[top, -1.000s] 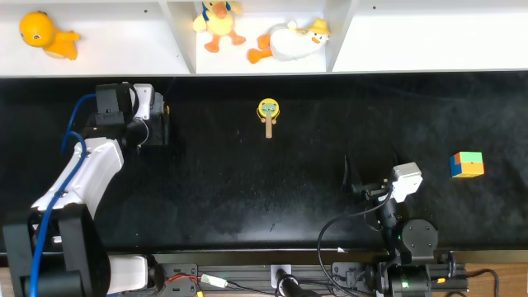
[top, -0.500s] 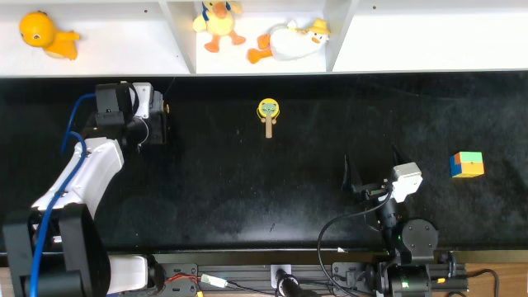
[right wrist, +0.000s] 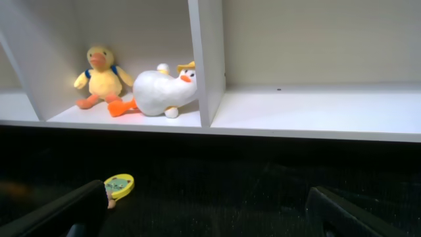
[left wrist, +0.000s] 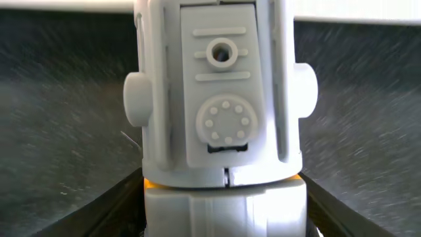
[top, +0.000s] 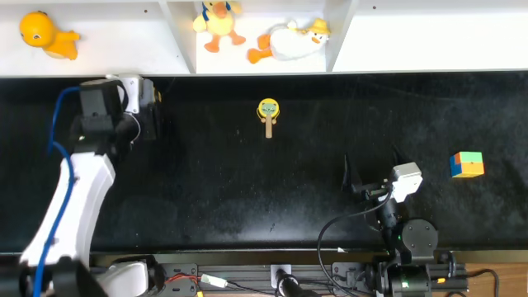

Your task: Store Toys

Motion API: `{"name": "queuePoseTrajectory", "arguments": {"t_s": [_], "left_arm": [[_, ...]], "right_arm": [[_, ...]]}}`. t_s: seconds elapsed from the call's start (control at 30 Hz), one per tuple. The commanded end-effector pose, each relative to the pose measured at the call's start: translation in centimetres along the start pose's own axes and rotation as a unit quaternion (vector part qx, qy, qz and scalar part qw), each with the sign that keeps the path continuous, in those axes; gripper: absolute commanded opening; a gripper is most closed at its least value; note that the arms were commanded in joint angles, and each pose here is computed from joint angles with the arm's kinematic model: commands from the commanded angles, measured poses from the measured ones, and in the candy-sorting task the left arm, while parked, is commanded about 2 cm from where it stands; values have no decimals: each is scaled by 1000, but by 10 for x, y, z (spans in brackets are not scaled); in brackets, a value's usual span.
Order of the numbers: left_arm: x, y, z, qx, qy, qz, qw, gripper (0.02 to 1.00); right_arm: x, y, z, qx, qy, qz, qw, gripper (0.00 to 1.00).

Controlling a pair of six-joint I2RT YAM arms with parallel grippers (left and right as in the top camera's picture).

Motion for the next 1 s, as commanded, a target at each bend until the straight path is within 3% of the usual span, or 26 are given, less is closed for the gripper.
{"name": "queuePoseTrajectory", "arguments": {"t_s": [0.03,0.53,1.0], "left_arm": [[-18,-11,26,-5,-68,-16,998,406],[22,-29,60,21,-169,-48,984,362],[34,-30,98,68,-164,-3,984,343]], "right_arm": [[0,0,-3,2,0,-1,1000,996],[0,0,-3,2,0,-1,1000,996],[0,0,-3,2,0,-1,1000,996]]}}
Point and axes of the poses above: each gripper's point midway between its finger pads, its own x axis out along the fingers, its own y axis along the line the jaws close on, z = x × y, the point moved 9 cm from there along -x, back along the fingers, and after that the axes turned 8 degrees about -x, right-handed, at the moved point
